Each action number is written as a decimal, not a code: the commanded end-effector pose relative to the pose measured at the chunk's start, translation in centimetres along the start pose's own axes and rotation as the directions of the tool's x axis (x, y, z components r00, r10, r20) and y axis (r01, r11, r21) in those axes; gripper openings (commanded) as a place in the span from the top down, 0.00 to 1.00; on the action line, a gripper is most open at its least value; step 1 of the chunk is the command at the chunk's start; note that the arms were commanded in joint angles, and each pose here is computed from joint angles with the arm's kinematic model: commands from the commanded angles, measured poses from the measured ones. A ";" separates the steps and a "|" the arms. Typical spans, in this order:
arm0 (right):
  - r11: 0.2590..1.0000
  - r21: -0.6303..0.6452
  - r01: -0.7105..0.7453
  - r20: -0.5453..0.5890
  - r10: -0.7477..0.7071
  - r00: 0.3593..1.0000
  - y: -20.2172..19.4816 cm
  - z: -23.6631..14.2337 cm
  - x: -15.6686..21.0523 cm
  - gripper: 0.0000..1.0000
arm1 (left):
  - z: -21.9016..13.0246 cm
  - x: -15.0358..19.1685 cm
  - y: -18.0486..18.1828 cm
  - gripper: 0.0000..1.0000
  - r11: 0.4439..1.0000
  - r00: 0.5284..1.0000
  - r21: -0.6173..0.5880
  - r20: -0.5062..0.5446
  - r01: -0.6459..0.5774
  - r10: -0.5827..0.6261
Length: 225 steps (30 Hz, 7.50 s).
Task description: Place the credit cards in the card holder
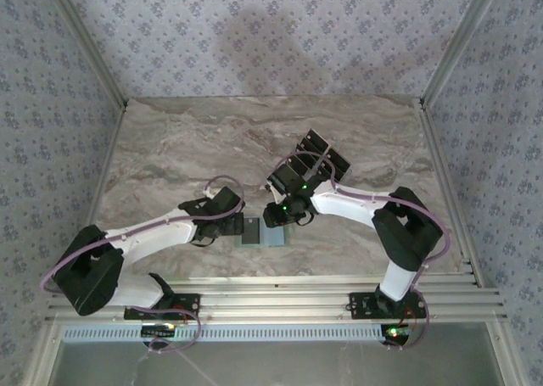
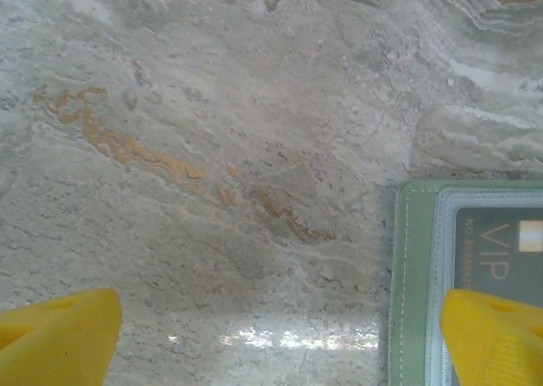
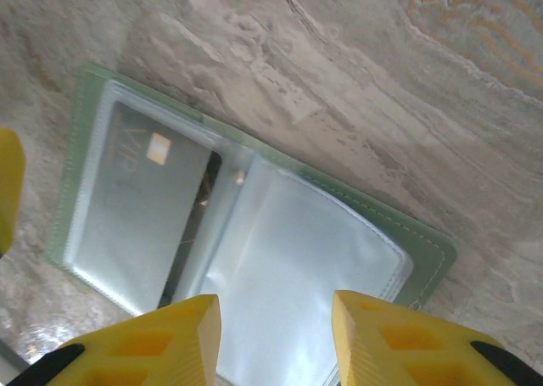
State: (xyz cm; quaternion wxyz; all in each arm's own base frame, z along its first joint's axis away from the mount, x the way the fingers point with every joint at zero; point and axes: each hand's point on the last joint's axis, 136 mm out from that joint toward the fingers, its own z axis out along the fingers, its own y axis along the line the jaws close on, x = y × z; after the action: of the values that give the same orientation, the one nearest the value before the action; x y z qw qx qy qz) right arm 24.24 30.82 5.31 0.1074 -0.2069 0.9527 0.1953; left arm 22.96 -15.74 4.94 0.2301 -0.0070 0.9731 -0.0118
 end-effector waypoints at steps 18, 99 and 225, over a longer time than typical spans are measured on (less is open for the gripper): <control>0.991 -0.102 -0.082 -0.091 0.073 0.993 0.6 2.9 1.9 0.52 | -0.1 0.5 -3.2 0.03 0.995 0.999 0.079 0.004 -0.053 0.053; 0.961 -0.148 -0.234 -0.047 0.229 0.972 0.2 2.2 1.7 0.51 | 2.0 4.1 -6.7 0.07 0.956 0.969 0.168 0.101 -0.240 0.225; 0.901 0.411 0.136 -0.022 -0.139 0.990 -14.2 -2.9 -16.1 0.94 | -0.6 -8.5 -0.4 0.00 0.964 0.980 0.178 -0.019 0.197 -0.197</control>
State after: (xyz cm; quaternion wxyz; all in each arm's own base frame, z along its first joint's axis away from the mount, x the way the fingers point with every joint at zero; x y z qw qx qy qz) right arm 44.56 23.44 7.22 0.1722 -0.2470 0.9529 -0.0367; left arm 30.27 -15.65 9.64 0.2326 -0.0789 0.9625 -0.1150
